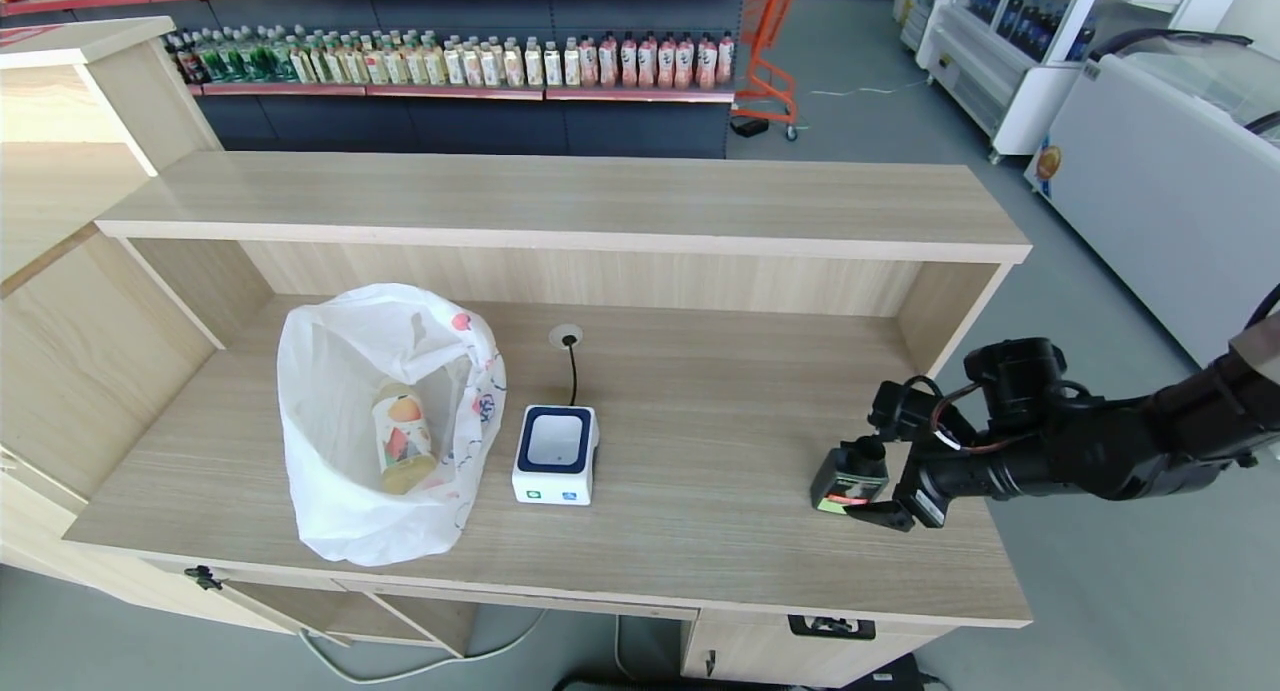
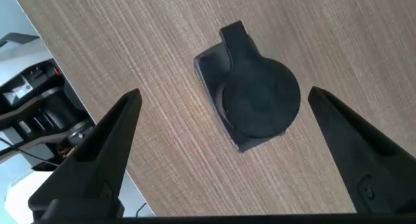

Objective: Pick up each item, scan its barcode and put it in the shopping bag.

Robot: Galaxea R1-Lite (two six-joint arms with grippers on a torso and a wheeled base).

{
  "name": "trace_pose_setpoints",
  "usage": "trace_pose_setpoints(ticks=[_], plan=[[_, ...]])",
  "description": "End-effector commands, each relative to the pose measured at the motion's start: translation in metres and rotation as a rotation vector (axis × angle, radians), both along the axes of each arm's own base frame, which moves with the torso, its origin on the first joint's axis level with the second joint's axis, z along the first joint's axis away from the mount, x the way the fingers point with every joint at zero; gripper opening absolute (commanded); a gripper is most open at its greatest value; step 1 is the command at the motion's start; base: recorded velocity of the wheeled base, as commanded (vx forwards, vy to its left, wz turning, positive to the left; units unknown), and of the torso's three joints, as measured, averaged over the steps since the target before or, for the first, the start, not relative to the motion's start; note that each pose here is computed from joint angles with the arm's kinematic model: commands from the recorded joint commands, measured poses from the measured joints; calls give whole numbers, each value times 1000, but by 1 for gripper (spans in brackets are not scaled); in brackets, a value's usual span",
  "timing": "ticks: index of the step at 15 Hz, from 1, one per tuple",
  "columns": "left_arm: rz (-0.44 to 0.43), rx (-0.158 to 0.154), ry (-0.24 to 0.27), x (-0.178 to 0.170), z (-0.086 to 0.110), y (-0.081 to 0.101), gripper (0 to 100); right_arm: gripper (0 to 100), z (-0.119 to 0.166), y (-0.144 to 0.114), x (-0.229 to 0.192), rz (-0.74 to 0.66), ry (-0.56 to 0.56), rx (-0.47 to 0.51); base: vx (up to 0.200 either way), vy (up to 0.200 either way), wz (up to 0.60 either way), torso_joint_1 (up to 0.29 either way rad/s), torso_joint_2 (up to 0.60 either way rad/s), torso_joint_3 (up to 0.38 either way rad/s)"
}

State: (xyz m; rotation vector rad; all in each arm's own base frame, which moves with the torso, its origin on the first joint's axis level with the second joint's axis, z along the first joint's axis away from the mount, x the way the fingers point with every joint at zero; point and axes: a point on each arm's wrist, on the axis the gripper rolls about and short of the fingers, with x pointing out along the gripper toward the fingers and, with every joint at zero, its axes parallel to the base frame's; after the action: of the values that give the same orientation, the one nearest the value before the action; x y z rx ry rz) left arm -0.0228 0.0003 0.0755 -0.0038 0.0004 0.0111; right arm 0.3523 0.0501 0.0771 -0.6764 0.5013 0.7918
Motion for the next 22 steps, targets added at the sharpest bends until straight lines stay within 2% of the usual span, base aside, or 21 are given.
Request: trace_pose_setpoints(ticks=[1, 7, 8, 11, 13, 16, 17, 18, 19, 20, 22], plan=[[1, -1, 0, 0, 0, 0, 100, 100, -16, 14, 14, 32, 22, -3, 0, 0, 0, 0, 0, 0], [0, 1, 0, 0, 0, 0, 100, 100, -35, 23, 29, 49, 37, -13, 0, 0, 0, 0, 0, 0], [0, -1, 0, 0, 0, 0, 100, 0, -35, 23, 28, 49, 39, -13, 0, 0, 0, 0, 0, 0], [0, -1, 0, 0, 0, 0, 100, 0, -27, 23, 28, 46, 11, -4, 0, 0, 0, 0, 0, 0], [1, -1, 0, 0, 0, 0, 100, 0, -15, 16, 19, 30, -4, 2, 0, 0, 0, 0, 0, 0], [0, -1, 0, 0, 0, 0, 100, 0, 12, 2, 3, -46, -23, 63, 0, 0, 0, 0, 0, 0], [1, 1, 0, 0, 0, 0, 100, 0, 45, -8, -13, -115, -95, 137, 0, 0, 0, 0, 0, 0], [0, 1, 0, 0, 0, 0, 100, 0, 62, -13, -24, -140, -144, 162, 0, 0, 0, 0, 0, 0], [1, -1, 0, 0, 0, 0, 100, 0, 87, -27, -49, -160, -261, 162, 0, 0, 0, 0, 0, 0], [1, 1, 0, 0, 0, 0, 100, 0, 102, -32, -72, -126, -391, 98, 0, 0, 0, 0, 0, 0], [0, -1, 0, 0, 0, 0, 100, 0, 103, -36, -109, 0, -576, -109, 0, 0, 0, 0, 0, 0]])
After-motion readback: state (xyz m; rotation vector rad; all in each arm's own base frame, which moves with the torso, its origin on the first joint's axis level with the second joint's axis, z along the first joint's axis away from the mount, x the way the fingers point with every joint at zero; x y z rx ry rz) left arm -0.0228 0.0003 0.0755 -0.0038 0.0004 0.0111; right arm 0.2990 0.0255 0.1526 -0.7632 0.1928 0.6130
